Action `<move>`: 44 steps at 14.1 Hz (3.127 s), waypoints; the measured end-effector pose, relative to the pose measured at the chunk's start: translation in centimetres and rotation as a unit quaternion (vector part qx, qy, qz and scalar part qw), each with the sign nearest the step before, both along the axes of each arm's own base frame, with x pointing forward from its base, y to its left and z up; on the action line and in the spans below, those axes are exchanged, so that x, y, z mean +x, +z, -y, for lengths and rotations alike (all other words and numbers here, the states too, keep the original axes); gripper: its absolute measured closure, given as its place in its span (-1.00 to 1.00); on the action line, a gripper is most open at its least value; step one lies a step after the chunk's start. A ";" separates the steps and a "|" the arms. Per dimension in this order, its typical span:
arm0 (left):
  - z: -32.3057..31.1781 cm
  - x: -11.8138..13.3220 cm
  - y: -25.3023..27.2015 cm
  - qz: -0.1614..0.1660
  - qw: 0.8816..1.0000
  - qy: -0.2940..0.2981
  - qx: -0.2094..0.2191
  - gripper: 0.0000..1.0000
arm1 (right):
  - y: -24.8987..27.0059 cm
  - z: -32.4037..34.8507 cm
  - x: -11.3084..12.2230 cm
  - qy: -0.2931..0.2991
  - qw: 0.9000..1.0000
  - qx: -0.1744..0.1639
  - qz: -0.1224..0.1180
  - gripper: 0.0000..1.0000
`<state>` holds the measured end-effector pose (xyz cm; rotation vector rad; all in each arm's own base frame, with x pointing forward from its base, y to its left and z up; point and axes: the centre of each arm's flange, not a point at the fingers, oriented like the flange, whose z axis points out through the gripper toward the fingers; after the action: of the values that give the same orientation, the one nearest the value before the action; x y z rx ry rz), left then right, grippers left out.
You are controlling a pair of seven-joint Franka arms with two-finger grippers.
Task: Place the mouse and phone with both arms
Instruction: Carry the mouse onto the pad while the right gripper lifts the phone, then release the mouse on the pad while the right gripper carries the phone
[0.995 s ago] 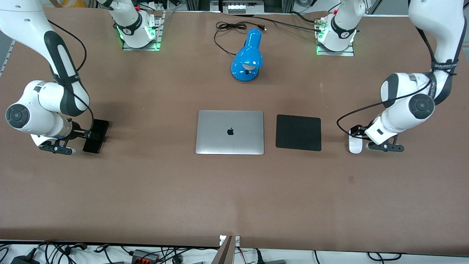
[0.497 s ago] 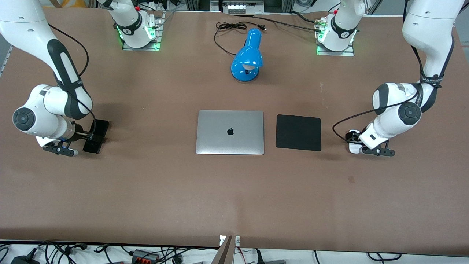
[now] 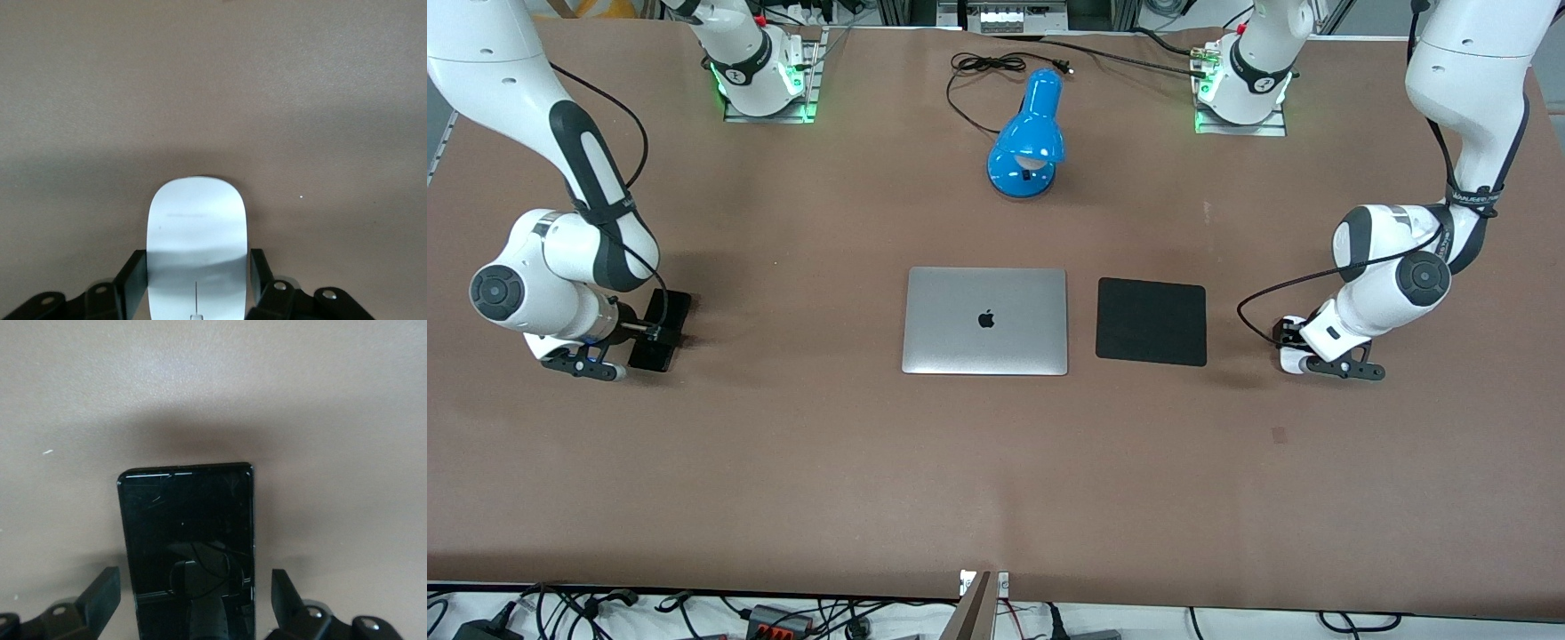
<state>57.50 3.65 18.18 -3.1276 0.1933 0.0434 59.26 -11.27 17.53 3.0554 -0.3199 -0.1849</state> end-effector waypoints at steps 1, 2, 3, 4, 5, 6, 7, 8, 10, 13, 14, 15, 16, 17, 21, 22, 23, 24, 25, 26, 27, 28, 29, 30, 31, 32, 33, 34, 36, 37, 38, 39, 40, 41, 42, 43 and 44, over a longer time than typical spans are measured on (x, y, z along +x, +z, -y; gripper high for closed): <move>0.1 0.0 -0.1 0.000 1.000 -0.001 0.000 -0.42 | -0.3 0.0 0.0 0.000 1.000 0.000 -0.001 -1.00; 0.1 0.0 -0.1 -0.001 1.000 -0.001 -0.001 -0.44 | -0.5 0.0 -0.1 0.001 1.000 0.000 -0.001 -1.00; 0.2 -0.1 -0.3 -0.003 1.000 -0.002 -0.001 -0.44 | -0.5 -0.1 -0.1 0.001 1.000 0.000 -0.001 -1.00; 0.2 -0.1 -0.5 -0.004 1.000 -0.003 -0.001 -0.44 | -0.5 -0.1 0.0 0.001 1.000 0.000 -0.001 -1.00; 0.2 -0.2 -0.7 -0.005 1.000 -0.003 -0.002 -0.42 | -0.5 -0.1 0.0 0.001 1.000 0.000 -0.001 -1.00; 0.2 -0.2 -0.7 -0.005 1.000 -0.004 -0.002 -0.37 | -0.5 -0.1 0.0 0.001 1.000 0.000 -0.001 -1.00; 0.2 -0.1 -0.7 -0.005 1.000 -0.006 -0.002 -0.25 | -0.6 -0.2 0.0 0.002 1.000 0.000 -0.002 -1.00; 0.3 -0.1 -0.6 -0.004 1.000 -0.008 -0.002 -0.25 | -0.6 -0.2 0.0 0.002 1.000 0.000 -0.002 -0.99; 0.8 0.5 0.2 0.001 1.000 -0.015 -0.003 -0.25 | -0.7 -0.2 0.0 0.002 1.000 0.000 -0.002 -0.91; 4.5 1.8 3.9 -0.019 0.999 -0.037 -0.010 -0.25 | -0.2 -0.3 0.2 0.003 1.000 0.000 0.001 -0.59; 6.6 2.1 5.3 -0.029 0.999 -0.034 -0.013 -0.25 | -0.3 -0.3 0.2 0.004 1.000 0.000 0.000 -0.59; 8.9 2.2 6.4 -0.033 0.999 -0.025 -0.016 -0.25 | -0.3 -0.3 0.2 0.005 1.000 0.000 0.001 -0.59; 11.3 2.1 7.0 -0.034 0.999 -0.012 -0.020 -0.25 | -0.3 -0.3 0.2 0.006 1.000 0.001 0.001 -0.59; 13.5 1.7 7.1 -0.036 0.999 0.001 -0.023 -0.25 | -0.3 -0.3 0.2 0.007 1.000 0.001 0.001 -0.59; 19.8 0.2 5.3 -0.049 0.998 0.026 -0.023 -0.25 | 2.0 -2.6 1.4 0.025 1.000 0.009 0.017 -0.59; 21.0 -0.2 4.5 -0.051 0.998 0.031 -0.024 -0.25 | 3.5 -3.6 1.9 0.033 0.999 0.013 0.019 -0.59; 22.0 -0.5 3.8 -0.053 0.998 0.034 -0.025 -0.25 | 5.0 -4.8 2.3 0.041 0.999 0.017 0.020 -0.59; 22.8 -0.8 3.2 -0.055 0.997 0.038 -0.025 -0.25 | 6.5 -6.1 2.8 0.050 0.998 0.022 0.018 -0.59; 23.5 -1.1 2.7 -0.057 0.997 0.042 -0.025 -0.25 | 7.6 -7.7 3.1 0.062 0.998 0.028 0.015 -0.59; 23.9 -1.2 2.3 -0.058 0.997 0.048 -0.024 -0.25 | 8.2 -9.7 3.4 0.074 0.997 0.036 0.014 -0.59; 24.3 -1.4 1.8 -0.056 0.997 0.051 -0.026 -0.25 | 8.6 -12.2 3.7 0.085 0.995 0.044 0.017 -0.59; 24.7 -1.5 1.4 -0.053 0.997 0.052 -0.029 -0.25 | 8.8 -14.9 3.7 0.095 0.994 0.051 0.018 -0.59; 24.9 -1.7 0.9 -0.052 0.997 0.055 -0.030 -0.25 | 8.9 -17.7 3.5 0.101 0.993 0.055 0.018 -0.59; 25.1 -1.9 0.5 -0.053 0.996 0.057 -0.031 -0.25 | 8.8 -20.3 3.3 0.104 0.993 0.057 0.017 -0.59; 25.1 -2.0 0.3 -0.054 0.996 0.059 -0.031 -0.25 | 8.6 -23.1 2.9 0.105 0.993 0.056 0.015 -0.59; 25.1 -2.0 0.2 -0.054 0.996 0.066 -0.031 -0.35 | 8.2 -25.8 2.4 0.107 0.993 0.055 0.012 -0.59; 25.0 -1.9 0.2 -0.054 0.995 0.075 -0.030 -0.53 | 7.7 -28.1 1.9 0.108 0.993 0.055 0.012 -0.59; 25.0 -1.9 0.2 -0.054 0.995 0.080 -0.030 -0.70 | 7.2 -30.1 1.4 0.107 0.993 0.054 0.013 -0.59; 25.0 -1.9 0.2 -0.054 0.995 0.084 -0.030 -1.00 | 5.6 -32.9 0.5 0.098 0.994 0.054 0.012 -0.59; 25.0 -1.8 0.4 -0.053 0.995 0.085 -0.029 -1.00 | 4.6 -33.9 0.2 0.091 0.994 0.054 0.011 -0.59; 24.9 -1.6 1.0 -0.055 0.995 0.085 -0.026 -1.00 | 3.5 -34.5 0.0 0.085 0.995 0.055 0.010 -0.59; 24.8 -1.2 2.1 -0.059 0.994 0.086 -0.019 -1.00 | 2.5 -34.9 -0.2 0.083 0.995 0.056 0.010 -0.59; 24.5 -0.6 3.7 -0.063 0.994 0.088 -0.012 -1.00 | 1.7 -35.2 -0.3 0.083 0.995 0.058 0.012 -0.59; 24.1 0.2 5.8 -0.063 0.994 0.091 -0.005 -1.00 | 1.1 -35.6 -0.4 0.084 0.994 0.060 0.015 -0.59; 23.4 1.0 8.1 -0.064 0.994 0.093 0.002 -1.00 | 0.8 -35.9 -0.4 0.087 0.994 0.061 0.016 -0.59; 22.3 1.9 10.4 -0.066 0.994 0.089 0.009 -1.00 | 0.6 -36.2 -0.5 0.089 0.994 0.062 0.017 -0.59; 20.9 2.8 12.7 -0.071 0.994 0.078 0.014 -1.00 | 0.5 -36.5 -0.7 0.094 0.994 0.061 0.017 -0.59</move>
<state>60.33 -17.21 30.86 -3.1054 -0.0508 0.2667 58.60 25.28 18.02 3.1873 -0.0227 -0.1482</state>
